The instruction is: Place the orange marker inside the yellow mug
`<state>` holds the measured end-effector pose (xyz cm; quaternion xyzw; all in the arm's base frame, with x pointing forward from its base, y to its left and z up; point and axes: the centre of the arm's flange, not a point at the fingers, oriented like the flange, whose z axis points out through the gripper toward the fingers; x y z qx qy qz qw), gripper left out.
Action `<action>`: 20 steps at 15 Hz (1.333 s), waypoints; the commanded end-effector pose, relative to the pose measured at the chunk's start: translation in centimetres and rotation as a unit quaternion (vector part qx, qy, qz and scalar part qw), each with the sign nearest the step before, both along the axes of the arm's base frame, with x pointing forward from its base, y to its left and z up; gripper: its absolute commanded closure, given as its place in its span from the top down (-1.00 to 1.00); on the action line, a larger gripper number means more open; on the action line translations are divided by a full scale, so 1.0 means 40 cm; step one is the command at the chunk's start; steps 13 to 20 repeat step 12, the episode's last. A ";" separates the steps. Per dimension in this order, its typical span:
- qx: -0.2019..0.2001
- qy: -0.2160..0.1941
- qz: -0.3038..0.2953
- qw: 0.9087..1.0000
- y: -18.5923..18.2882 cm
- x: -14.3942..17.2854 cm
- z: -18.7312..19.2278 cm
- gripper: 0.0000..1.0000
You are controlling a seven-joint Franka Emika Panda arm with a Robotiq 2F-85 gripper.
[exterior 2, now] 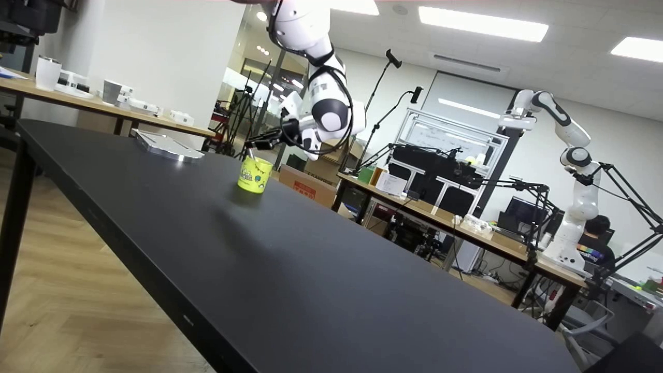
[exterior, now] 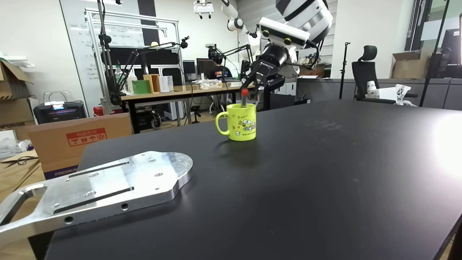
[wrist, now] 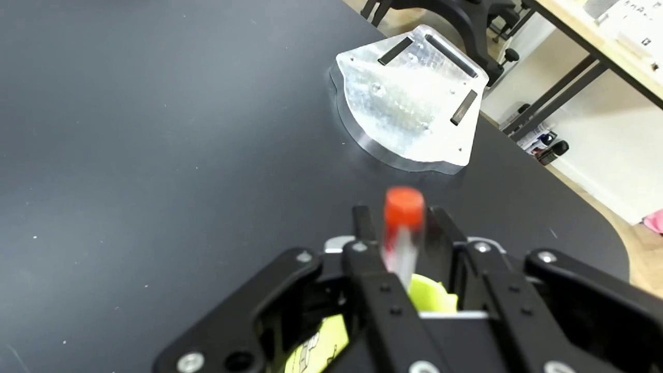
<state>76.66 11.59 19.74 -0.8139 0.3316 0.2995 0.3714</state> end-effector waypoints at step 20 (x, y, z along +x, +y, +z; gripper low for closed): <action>0.013 -0.053 0.005 0.999 0.024 0.028 0.146 1.00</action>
